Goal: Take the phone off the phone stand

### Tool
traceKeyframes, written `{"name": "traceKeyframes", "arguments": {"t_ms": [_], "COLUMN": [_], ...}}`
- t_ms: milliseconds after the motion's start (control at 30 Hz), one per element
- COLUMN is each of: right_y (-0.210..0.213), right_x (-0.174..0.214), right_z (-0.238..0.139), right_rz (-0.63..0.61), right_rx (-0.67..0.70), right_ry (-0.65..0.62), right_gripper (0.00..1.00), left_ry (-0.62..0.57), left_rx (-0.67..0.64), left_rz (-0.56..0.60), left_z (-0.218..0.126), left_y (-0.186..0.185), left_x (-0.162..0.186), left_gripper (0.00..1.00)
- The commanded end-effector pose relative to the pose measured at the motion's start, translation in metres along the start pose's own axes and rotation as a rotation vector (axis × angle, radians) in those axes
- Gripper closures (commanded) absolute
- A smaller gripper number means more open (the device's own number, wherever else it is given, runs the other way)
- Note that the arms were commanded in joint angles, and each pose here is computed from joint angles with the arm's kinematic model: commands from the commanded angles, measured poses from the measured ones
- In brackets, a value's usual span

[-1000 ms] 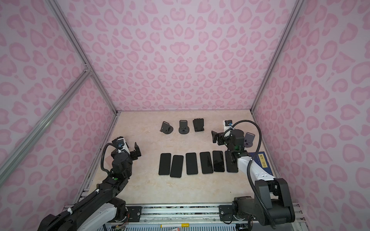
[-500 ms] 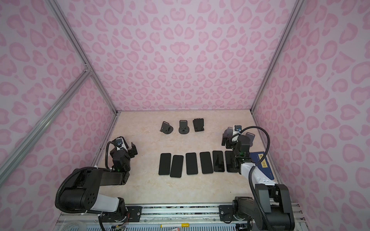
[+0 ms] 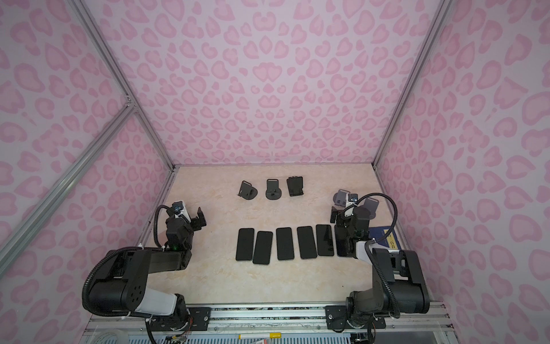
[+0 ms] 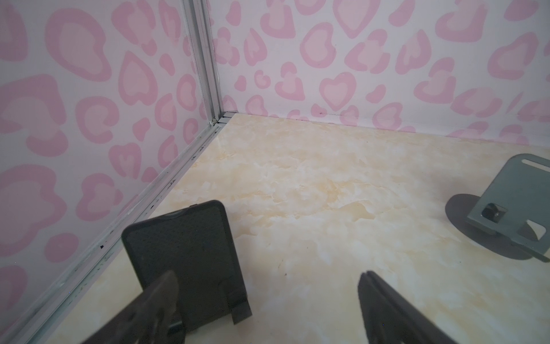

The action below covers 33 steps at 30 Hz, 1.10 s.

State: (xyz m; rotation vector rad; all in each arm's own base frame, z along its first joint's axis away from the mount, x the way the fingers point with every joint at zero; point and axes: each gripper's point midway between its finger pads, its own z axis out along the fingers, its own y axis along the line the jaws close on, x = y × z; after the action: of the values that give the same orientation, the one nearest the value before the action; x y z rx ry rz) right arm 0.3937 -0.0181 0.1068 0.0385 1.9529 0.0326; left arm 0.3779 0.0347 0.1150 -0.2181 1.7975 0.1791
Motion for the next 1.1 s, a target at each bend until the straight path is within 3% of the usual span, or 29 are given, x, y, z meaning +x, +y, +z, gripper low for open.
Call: {"name": "traceKeyframes", "arguments": {"t_ms": [0,67,333,1067], "right_y": [-0.001,-0.001,0.001,0.0], "right_x": [-0.005,-0.005,0.008,0.006], "right_z": [-0.004,-0.009,0.002,0.001], "right_rz": [0.03,0.031,-0.018,-0.023], "right_rx": [0.002,0.001,0.055,0.066], "right_ry": [-0.104,-0.173,-0.104,-0.122], "right_gripper": [0.01,0.0,0.0,0.0], "left_ry": [-0.017,-0.016,-0.015,-0.016], "left_rx": [0.005,0.005,0.007,0.006], "left_rz": [-0.013,-0.013,-0.013,-0.013], "left_z": [0.002,0.001,0.002,0.002], "left_y": [-0.001,-0.001,-0.002,-0.002], "left_x": [-0.006,-0.006,-0.006,-0.006], "left_gripper": [0.02,0.02,0.02,0.02]}}
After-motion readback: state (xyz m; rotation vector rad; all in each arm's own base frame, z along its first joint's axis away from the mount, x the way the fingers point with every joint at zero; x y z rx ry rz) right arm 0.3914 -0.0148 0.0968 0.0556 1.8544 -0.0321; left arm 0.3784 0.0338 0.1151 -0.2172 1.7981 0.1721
